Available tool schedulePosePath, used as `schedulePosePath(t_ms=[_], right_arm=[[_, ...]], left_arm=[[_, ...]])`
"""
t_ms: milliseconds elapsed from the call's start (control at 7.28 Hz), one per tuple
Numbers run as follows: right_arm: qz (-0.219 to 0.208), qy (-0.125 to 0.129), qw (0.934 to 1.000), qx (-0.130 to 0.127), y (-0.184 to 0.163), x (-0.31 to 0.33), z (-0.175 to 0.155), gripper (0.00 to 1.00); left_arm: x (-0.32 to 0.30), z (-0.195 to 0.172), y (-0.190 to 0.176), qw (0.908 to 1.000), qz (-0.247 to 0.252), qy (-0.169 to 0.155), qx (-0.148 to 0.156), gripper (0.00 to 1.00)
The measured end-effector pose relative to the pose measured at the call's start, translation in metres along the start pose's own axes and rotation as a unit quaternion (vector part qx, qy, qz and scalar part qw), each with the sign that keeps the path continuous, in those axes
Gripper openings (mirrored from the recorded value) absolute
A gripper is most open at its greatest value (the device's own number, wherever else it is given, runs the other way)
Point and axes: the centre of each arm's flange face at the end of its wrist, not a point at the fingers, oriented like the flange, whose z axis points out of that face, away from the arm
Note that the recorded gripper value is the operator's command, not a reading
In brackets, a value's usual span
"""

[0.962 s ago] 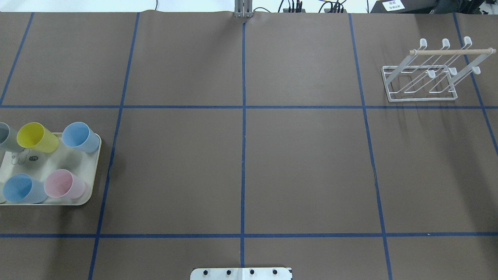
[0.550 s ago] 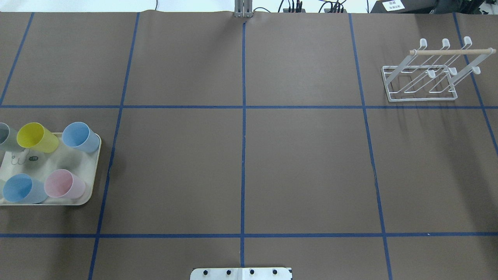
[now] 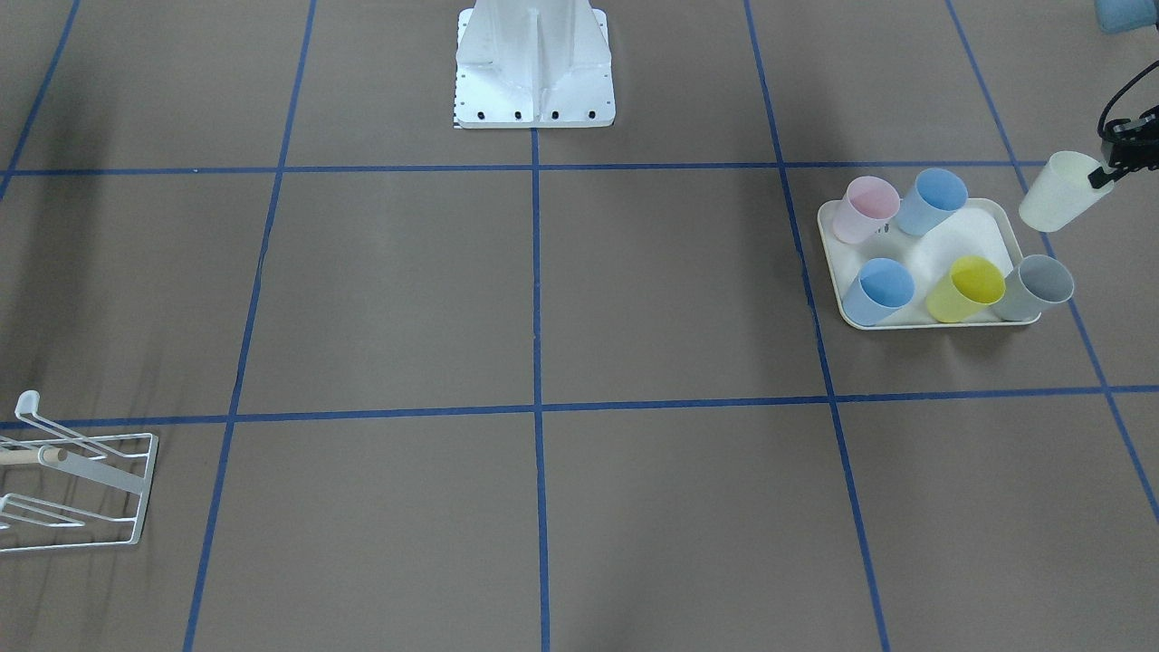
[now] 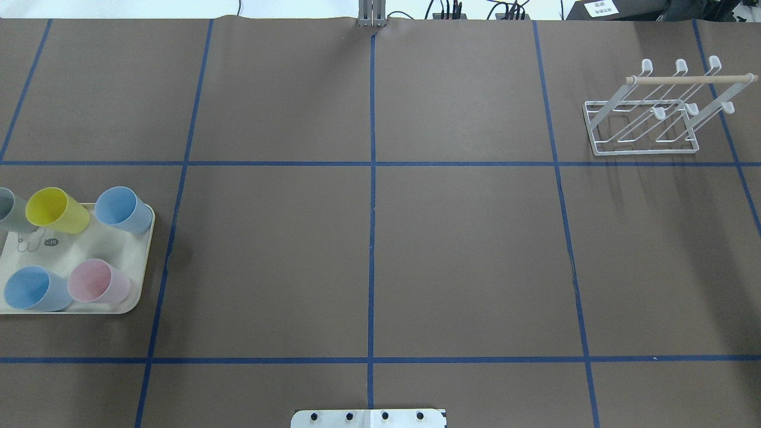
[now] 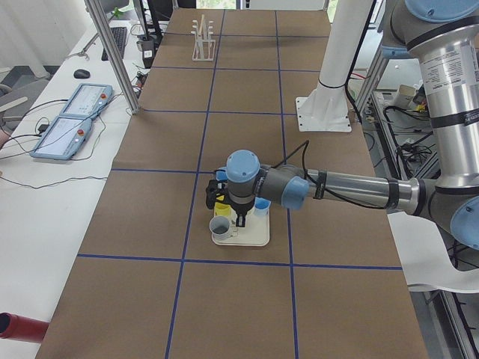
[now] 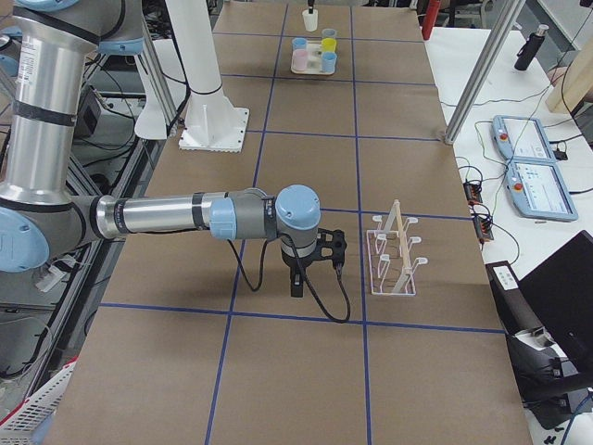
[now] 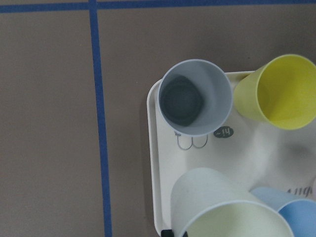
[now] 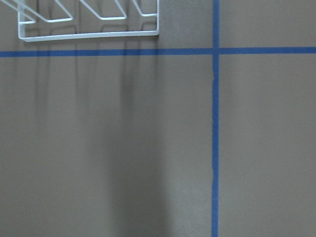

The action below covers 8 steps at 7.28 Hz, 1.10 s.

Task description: Transfer IKEA cup to right arm and place on rack

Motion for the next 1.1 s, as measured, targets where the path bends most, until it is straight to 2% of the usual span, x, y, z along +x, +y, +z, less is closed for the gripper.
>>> schedulePosePath(t_ms=[137,275,412,550,687,962,1099], right_arm=[[-0.017,-0.013,0.9997,0.01,-0.006,-0.018,0.005,0.99],[-0.024,-0.032,0.999,0.018,-0.018,-0.041,0.008,0.99],[-0.021,-0.052,0.9982,0.021,-0.033,-0.067,0.009,0.93],[-0.025,-0.067,0.9972,0.022,-0.049,-0.094,0.008,0.92],[-0.027,-0.079,0.9961,0.026,-0.065,-0.124,0.006,0.98],[-0.001,-0.116,0.9922,0.045,-0.085,-0.188,-0.003,0.98],[0.019,-0.149,0.9869,0.057,-0.084,-0.22,-0.005,0.99]], left_arm=[[0.035,-0.02,-0.02,0.9995,-0.024,0.013,0.016,0.0],[0.077,-0.033,-0.041,0.9977,-0.05,0.04,0.022,0.0],[0.122,-0.041,-0.059,0.9945,-0.073,0.073,0.017,0.0],[0.172,-0.047,-0.072,0.99,-0.094,0.104,0.004,0.0],[0.224,-0.051,-0.08,0.9848,-0.115,0.13,-0.01,0.0],[0.321,-0.057,-0.076,0.968,-0.158,0.192,-0.033,0.0],[0.359,-0.064,-0.068,0.9554,-0.183,0.228,-0.043,0.0]])
